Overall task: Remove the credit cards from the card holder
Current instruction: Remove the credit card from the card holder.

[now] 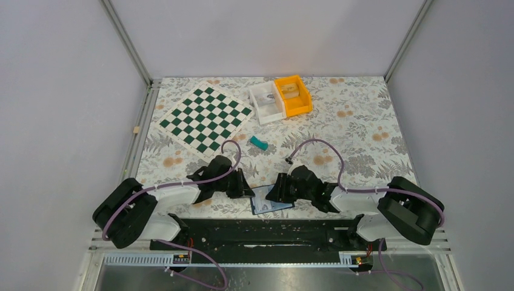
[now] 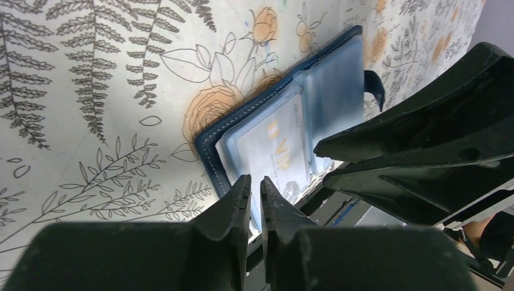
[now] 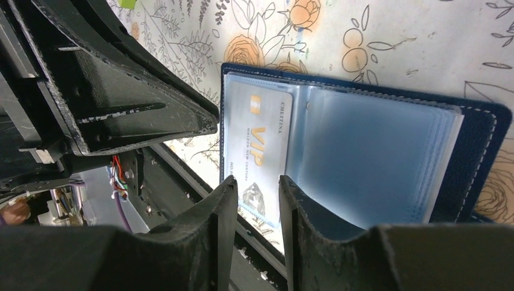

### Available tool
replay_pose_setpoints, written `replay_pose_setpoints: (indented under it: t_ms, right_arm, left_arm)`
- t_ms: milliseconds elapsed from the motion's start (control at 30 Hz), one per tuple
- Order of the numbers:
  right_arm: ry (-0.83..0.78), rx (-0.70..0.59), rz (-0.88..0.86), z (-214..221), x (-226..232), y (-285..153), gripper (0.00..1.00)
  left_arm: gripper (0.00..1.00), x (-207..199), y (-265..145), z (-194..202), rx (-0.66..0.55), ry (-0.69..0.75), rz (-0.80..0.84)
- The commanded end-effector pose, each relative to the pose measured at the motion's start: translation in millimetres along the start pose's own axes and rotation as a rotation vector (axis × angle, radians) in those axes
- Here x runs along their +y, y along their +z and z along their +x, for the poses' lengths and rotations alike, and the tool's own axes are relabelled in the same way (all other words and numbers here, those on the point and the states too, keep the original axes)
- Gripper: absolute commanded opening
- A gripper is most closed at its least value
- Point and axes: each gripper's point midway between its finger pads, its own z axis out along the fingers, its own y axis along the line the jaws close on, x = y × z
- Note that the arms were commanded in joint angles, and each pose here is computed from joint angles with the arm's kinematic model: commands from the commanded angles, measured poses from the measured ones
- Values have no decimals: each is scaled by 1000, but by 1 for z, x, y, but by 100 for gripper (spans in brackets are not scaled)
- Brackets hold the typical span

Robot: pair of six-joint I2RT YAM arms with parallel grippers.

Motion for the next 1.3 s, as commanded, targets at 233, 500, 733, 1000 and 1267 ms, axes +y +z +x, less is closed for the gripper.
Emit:
replay_pose_setpoints:
  t_ms: [233,500,733,1000,1267]
  right_arm:
    - [25,26,-73,2,3,14,37]
    - [32,16,-88,0,2,12,30]
    - [37,11,-113,-2,4,9,17]
    - [55,4,-133,-3,0,6,0]
    - [72,-16,-109,-7,-17,-4,0]
  left_arm:
    - [9,13,14,8,25,9,-19]
    - [9,19,15,10,27,12,-43]
    - [10,19,15,12,28,10,-44]
    - [11,23,14,13,31,6,-84]
    - [10,43,13,16,42,15,-183]
